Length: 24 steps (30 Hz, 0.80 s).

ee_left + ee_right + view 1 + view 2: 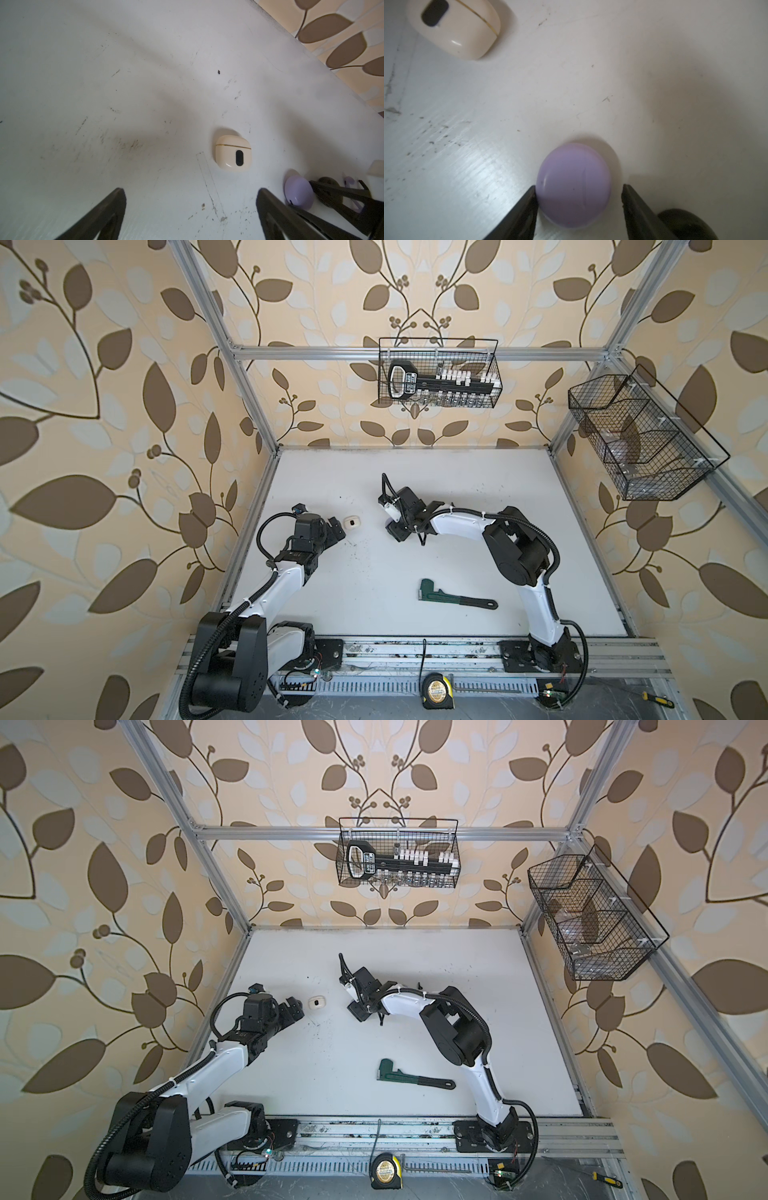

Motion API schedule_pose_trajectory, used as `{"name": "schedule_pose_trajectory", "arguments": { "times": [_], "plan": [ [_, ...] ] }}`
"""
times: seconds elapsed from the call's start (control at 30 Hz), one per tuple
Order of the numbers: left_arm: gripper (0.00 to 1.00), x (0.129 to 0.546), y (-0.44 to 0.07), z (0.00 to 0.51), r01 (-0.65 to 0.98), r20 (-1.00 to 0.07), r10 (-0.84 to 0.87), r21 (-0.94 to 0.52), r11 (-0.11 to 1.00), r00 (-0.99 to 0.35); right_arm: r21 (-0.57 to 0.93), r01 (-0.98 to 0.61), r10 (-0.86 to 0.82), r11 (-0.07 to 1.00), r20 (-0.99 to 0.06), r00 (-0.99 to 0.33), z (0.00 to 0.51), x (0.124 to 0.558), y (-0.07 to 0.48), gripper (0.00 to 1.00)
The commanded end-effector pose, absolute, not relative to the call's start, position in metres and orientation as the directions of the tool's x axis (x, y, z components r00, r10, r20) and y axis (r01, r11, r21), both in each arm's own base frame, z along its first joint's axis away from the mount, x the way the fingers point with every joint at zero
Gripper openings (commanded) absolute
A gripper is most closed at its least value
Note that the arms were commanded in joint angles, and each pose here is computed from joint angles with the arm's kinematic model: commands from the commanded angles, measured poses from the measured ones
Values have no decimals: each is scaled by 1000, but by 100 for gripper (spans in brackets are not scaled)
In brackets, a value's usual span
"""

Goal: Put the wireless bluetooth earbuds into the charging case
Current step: 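Close the right gripper on the lilac round case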

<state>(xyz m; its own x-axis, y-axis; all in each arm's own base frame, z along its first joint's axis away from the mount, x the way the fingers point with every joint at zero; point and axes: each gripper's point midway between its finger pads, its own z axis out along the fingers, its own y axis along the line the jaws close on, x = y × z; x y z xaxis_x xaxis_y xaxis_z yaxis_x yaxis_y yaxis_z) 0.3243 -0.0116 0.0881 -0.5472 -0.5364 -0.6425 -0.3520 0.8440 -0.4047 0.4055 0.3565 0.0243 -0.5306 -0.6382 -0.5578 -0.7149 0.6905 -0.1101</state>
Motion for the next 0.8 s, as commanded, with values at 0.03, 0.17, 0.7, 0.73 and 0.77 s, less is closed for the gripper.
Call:
{"name": "schedule_pose_trajectory", "arguments": {
  "times": [0.03,0.17,0.7,0.73,0.77],
  "plan": [
    [99,332,-8,93,-344,-664,-527,-399,850,-530,-105,-730,-665,675,-514,-541,5,404,355,64],
    [99,334,-8,92,-349,-664,-527,-395,850,-531,-95,-739,-668,667,-514,-538,4,403,357,64],
    [95,344,-30,129,-189,-700,-499,-474,860,-511,-117,-727,-638,677,-586,-500,41,406,345,44],
    [95,345,-36,141,-150,-707,-494,-492,857,-506,-117,-727,-624,676,-615,-481,54,403,344,42],
    [95,347,-41,154,-114,-715,-490,-507,855,-498,-115,-729,-610,675,-643,-464,67,401,344,42]
  ]
}}
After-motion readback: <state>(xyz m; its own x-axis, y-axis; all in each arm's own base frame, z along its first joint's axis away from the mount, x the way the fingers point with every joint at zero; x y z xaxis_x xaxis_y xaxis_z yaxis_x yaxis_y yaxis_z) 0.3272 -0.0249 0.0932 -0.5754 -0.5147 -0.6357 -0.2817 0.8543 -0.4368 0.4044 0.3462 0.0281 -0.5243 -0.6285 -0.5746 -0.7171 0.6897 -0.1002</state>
